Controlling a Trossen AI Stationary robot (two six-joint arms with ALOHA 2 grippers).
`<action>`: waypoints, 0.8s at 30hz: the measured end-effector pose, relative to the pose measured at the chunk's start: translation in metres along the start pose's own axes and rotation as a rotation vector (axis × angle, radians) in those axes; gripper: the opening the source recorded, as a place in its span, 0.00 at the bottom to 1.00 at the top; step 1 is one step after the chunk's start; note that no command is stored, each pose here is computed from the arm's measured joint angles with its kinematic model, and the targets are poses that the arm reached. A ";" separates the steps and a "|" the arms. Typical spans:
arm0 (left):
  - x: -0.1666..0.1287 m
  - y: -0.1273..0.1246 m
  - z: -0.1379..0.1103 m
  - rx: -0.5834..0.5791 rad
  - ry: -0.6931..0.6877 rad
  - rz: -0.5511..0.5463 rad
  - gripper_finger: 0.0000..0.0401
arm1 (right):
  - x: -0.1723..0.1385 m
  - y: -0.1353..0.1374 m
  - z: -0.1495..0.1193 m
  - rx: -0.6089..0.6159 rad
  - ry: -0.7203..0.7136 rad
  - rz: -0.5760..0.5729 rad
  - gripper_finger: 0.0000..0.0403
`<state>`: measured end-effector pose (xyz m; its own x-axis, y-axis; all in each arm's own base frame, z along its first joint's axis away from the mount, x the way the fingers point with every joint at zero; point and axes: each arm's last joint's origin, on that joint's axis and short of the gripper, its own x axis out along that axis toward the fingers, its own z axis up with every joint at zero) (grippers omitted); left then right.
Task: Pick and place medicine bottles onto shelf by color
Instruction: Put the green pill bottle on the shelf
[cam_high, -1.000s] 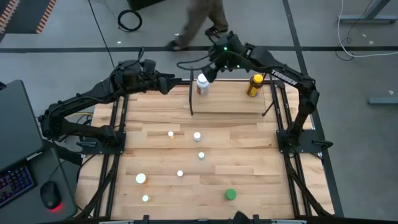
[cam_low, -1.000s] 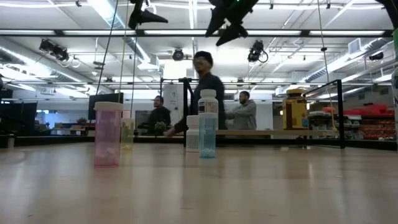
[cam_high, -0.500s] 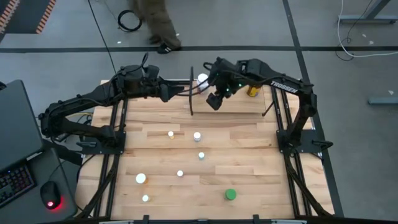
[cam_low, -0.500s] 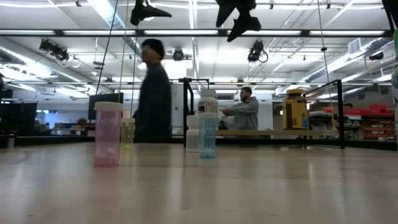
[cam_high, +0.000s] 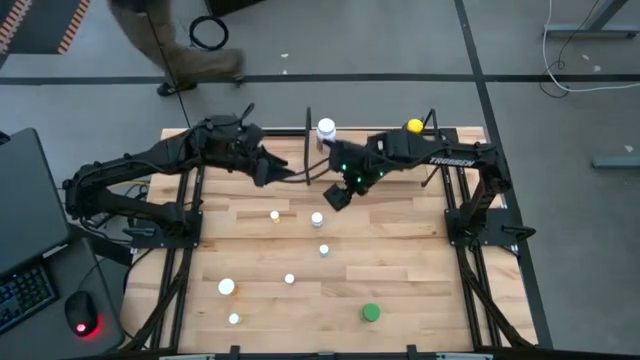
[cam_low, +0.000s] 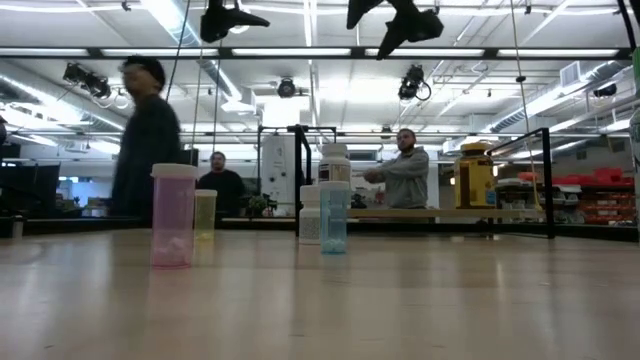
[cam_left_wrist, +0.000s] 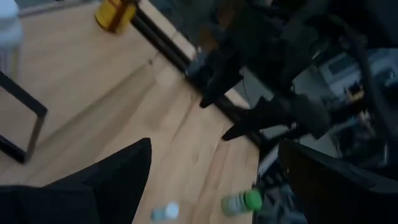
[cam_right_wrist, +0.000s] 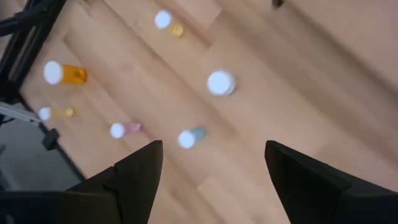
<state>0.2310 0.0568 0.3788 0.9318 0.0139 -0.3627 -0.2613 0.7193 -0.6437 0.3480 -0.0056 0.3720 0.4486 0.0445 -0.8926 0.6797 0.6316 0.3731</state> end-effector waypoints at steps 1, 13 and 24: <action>0.000 0.000 -0.002 0.010 0.019 0.001 0.88 | 0.001 0.004 -0.005 0.015 0.007 0.004 0.72; 0.002 -0.006 -0.023 0.201 0.188 -0.018 0.88 | 0.000 0.044 -0.086 0.171 0.221 -0.021 0.72; 0.004 -0.016 -0.032 0.198 0.217 -0.052 0.88 | -0.011 0.076 -0.168 0.299 0.353 -0.006 0.77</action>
<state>0.2307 0.0230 0.3666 0.8615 -0.1601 -0.4818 -0.1405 0.8367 -0.5292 0.2969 0.1717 0.3680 0.2546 0.3348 -0.9072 0.8423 0.3841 0.3782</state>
